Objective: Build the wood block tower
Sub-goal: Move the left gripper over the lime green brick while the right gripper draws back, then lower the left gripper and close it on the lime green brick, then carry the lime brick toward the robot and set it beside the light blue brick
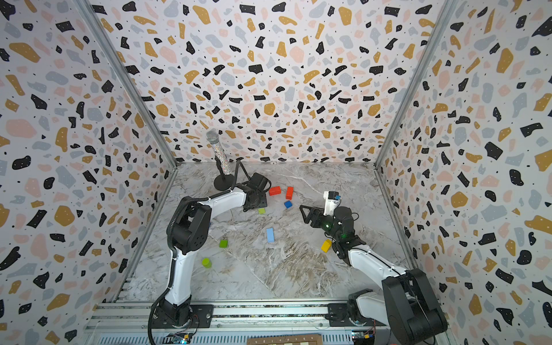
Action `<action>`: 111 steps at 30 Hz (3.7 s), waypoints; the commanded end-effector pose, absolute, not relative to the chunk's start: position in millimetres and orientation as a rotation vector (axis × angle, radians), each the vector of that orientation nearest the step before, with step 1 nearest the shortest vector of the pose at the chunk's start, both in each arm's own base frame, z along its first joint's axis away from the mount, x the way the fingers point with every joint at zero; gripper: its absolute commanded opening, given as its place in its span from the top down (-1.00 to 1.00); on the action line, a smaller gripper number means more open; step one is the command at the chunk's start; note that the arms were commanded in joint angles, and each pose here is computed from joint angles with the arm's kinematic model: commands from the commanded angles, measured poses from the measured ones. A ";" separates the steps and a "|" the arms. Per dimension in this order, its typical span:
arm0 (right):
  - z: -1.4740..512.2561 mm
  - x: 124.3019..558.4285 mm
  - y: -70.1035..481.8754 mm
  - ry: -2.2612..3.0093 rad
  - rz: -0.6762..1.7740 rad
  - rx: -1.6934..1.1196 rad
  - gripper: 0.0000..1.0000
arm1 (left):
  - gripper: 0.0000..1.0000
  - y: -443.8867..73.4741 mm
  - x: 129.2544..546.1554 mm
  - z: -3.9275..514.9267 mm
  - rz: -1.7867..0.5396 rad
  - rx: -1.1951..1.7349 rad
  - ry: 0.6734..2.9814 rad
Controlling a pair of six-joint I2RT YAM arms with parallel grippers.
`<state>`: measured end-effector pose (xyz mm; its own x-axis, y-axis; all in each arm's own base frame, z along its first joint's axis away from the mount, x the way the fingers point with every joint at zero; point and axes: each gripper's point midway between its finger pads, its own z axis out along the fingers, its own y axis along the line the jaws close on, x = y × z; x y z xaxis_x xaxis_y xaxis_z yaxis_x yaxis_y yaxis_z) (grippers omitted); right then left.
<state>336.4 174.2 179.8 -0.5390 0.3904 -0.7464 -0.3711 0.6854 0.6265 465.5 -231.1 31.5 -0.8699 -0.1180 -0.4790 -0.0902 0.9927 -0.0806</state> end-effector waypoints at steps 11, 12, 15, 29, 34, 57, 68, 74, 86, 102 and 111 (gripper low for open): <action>188.6 335.8 175.3 1.876 0.992 0.004 -0.76 | -0.01 -236.8 465.9 30.1 -0.073 -0.138 2.638; 188.4 335.7 175.4 1.876 0.992 0.003 -0.76 | 0.00 -237.3 465.2 30.3 -0.074 -0.136 2.639; 188.4 335.5 175.8 1.874 0.997 0.003 -0.76 | 0.08 -236.2 463.4 30.5 -0.074 -0.135 2.638; 189.7 334.1 177.3 1.869 1.014 -0.002 -0.72 | 0.39 -232.9 455.6 32.1 -0.069 -0.115 2.645; 190.1 333.6 177.7 1.868 1.016 -0.004 -0.72 | 0.41 -231.1 455.7 43.6 -0.064 -0.111 2.631; 182.3 339.5 136.6 1.818 1.008 0.156 -0.71 | 0.40 -291.5 406.8 112.5 -0.236 -0.107 2.544; 180.9 336.9 111.4 1.782 0.944 0.258 -0.71 | 0.38 -331.2 371.5 107.7 -0.260 -0.145 2.527; 176.9 337.3 108.3 1.787 0.944 0.280 -0.72 | 0.37 -333.0 348.8 91.3 -0.281 -0.191 2.536; 173.0 336.5 111.0 1.798 0.964 0.277 -0.72 | 0.37 -334.3 336.8 78.4 -0.291 -0.212 2.535; 177.9 336.1 111.0 1.779 0.970 0.269 -0.71 | 0.36 -332.9 336.6 65.5 -0.231 -0.188 2.561; 182.8 334.7 111.1 1.765 0.968 0.259 -0.71 | 0.35 -335.0 338.9 59.6 -0.204 -0.177 2.571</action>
